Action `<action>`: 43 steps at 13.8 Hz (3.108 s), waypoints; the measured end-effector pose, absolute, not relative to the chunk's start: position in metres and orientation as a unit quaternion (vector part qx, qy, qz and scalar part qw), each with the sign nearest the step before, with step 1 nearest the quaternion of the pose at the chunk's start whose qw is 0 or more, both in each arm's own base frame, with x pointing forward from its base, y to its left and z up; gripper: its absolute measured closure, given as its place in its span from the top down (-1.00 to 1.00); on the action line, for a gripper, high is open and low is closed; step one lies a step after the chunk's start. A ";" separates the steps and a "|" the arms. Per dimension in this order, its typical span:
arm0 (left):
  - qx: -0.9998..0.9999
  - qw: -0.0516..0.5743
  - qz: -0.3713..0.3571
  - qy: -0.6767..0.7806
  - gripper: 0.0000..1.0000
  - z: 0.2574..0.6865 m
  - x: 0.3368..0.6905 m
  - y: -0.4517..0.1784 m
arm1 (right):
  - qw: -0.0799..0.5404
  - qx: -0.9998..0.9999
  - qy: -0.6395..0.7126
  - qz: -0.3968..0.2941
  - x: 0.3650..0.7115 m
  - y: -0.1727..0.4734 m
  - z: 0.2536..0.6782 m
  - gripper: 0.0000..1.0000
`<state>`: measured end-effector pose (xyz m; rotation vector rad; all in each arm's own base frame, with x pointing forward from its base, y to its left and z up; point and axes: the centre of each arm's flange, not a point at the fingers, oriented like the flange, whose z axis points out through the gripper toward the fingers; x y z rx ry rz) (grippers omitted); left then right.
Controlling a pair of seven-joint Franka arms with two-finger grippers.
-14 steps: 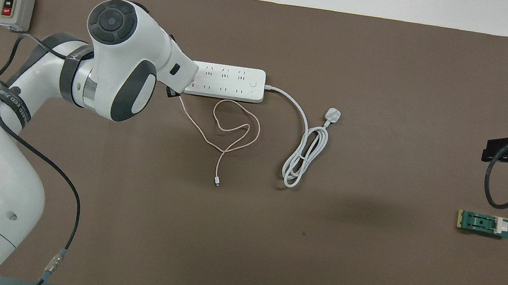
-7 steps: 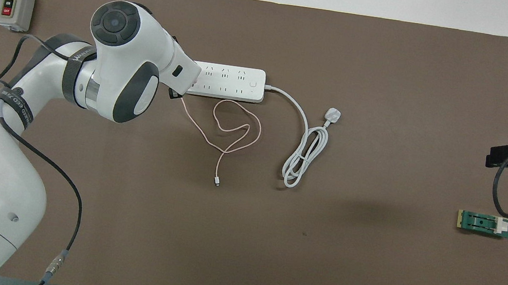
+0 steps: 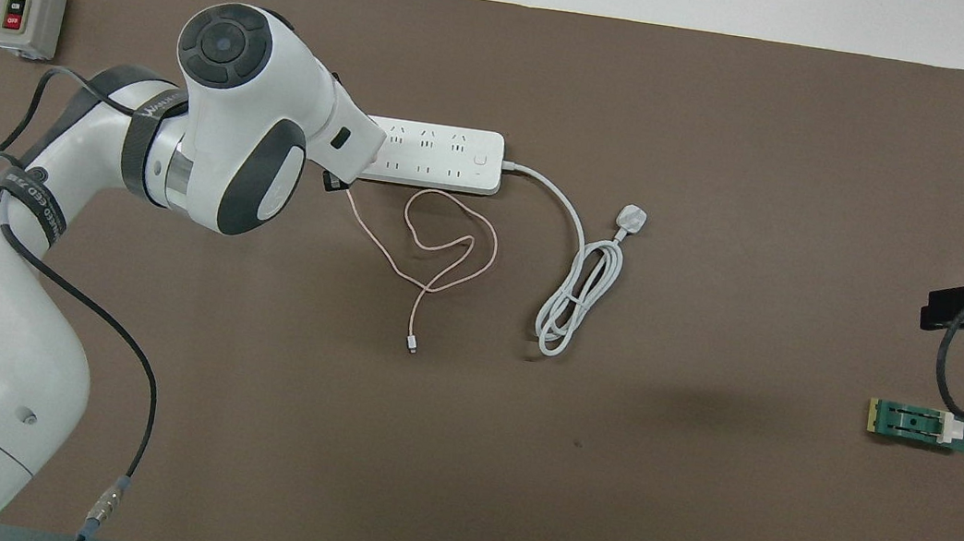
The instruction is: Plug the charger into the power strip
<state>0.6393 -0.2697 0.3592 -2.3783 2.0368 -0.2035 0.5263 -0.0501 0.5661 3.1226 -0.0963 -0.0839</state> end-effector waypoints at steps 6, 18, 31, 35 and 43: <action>-0.752 0.001 -0.058 0.657 -0.94 0.359 0.638 -0.269 | 0.009 0.999 -0.028 -0.027 0.527 -0.047 0.566 1.00; -0.708 0.002 -0.056 0.704 -0.94 0.354 0.641 -0.269 | 0.009 0.999 -0.027 -0.027 0.527 -0.046 0.566 1.00; -0.712 -0.020 -0.020 0.702 -0.94 0.352 0.657 -0.267 | 0.009 0.999 -0.027 -0.027 0.527 -0.046 0.566 1.00; -0.706 -0.013 -0.017 0.708 -0.94 0.353 0.656 -0.271 | 0.009 0.999 -0.027 -0.027 0.527 -0.046 0.566 1.00; -0.655 0.011 -0.008 0.756 -0.95 0.347 0.653 -0.284 | 0.009 0.999 -0.027 -0.027 0.527 -0.046 0.566 1.00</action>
